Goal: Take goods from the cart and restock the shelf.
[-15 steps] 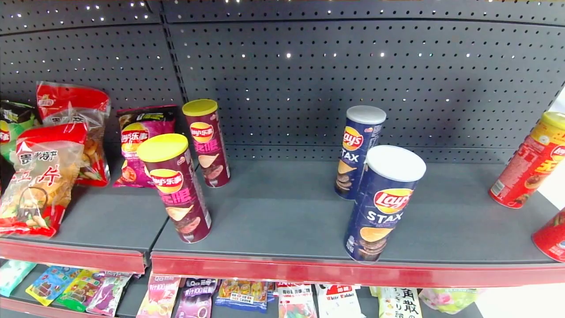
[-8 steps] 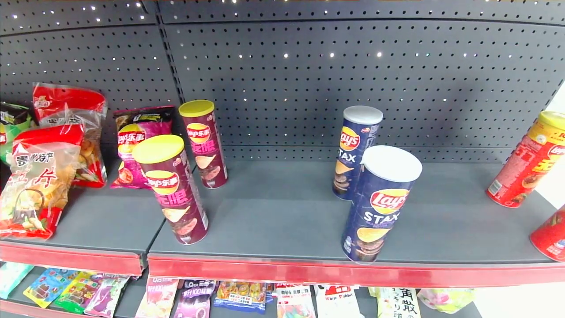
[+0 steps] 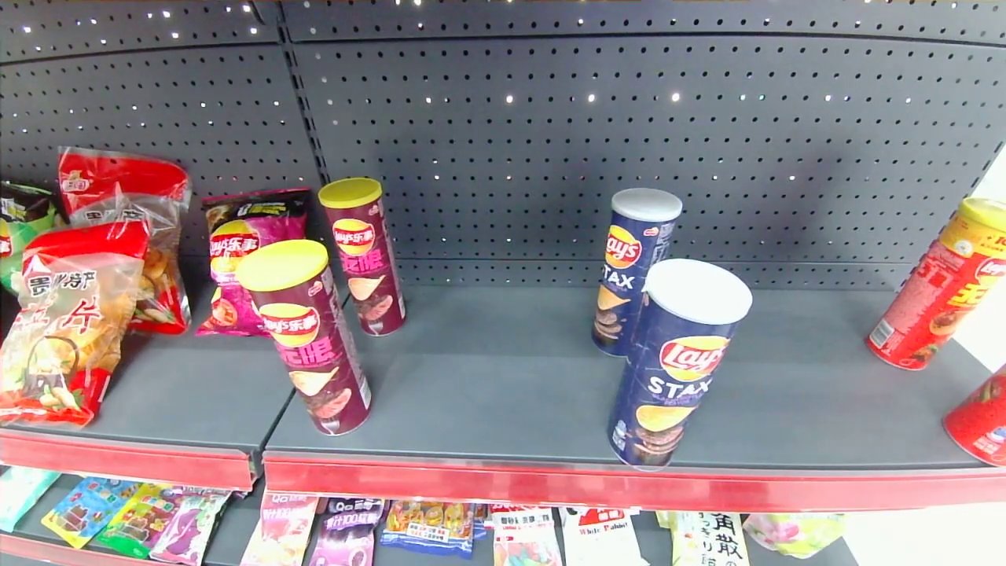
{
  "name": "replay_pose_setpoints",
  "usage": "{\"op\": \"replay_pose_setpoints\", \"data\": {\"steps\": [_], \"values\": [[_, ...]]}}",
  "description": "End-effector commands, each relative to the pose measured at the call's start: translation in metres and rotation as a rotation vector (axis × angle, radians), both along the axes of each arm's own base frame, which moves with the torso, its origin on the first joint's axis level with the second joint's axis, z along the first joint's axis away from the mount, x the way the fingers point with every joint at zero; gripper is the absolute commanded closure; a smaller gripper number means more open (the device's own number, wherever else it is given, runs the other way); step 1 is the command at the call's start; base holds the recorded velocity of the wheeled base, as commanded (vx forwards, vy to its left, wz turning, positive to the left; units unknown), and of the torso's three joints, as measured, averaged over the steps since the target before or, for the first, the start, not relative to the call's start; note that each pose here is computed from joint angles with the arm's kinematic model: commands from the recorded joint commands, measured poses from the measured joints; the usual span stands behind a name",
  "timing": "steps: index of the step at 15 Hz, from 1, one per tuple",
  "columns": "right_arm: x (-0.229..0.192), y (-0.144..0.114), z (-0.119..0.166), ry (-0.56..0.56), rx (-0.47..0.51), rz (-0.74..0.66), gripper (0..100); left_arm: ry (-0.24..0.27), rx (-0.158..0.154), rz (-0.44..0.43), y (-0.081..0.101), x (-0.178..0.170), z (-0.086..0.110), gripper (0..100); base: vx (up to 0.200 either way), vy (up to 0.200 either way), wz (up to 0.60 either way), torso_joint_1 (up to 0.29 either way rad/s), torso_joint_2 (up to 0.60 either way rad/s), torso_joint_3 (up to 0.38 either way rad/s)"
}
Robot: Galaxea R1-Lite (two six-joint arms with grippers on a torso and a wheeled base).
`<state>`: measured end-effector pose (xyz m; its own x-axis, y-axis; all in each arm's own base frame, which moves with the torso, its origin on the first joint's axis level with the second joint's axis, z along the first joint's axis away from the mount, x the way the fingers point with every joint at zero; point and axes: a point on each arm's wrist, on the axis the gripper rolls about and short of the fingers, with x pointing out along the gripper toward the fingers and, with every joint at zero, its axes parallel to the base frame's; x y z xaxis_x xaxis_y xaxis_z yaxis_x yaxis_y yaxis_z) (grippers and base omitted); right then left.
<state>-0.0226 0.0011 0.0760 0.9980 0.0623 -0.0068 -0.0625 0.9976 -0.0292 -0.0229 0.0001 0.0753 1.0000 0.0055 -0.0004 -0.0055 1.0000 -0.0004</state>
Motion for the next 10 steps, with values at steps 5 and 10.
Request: {"op": "replay_pose_setpoints", "data": {"steps": [5,10], "values": [[0.031,0.0,0.125,0.034,0.114,0.029,0,0.001,0.0,0.001,0.0,0.0,0.0,0,0.0,0.0,0.0,0.0,0.0,0.0],[0.037,0.006,0.078,0.191,0.022,0.344,0,0.001,0.0,0.001,0.0,0.0,0.0,0,0.0,0.0,0.0,0.0,0.0,0.0]]}}
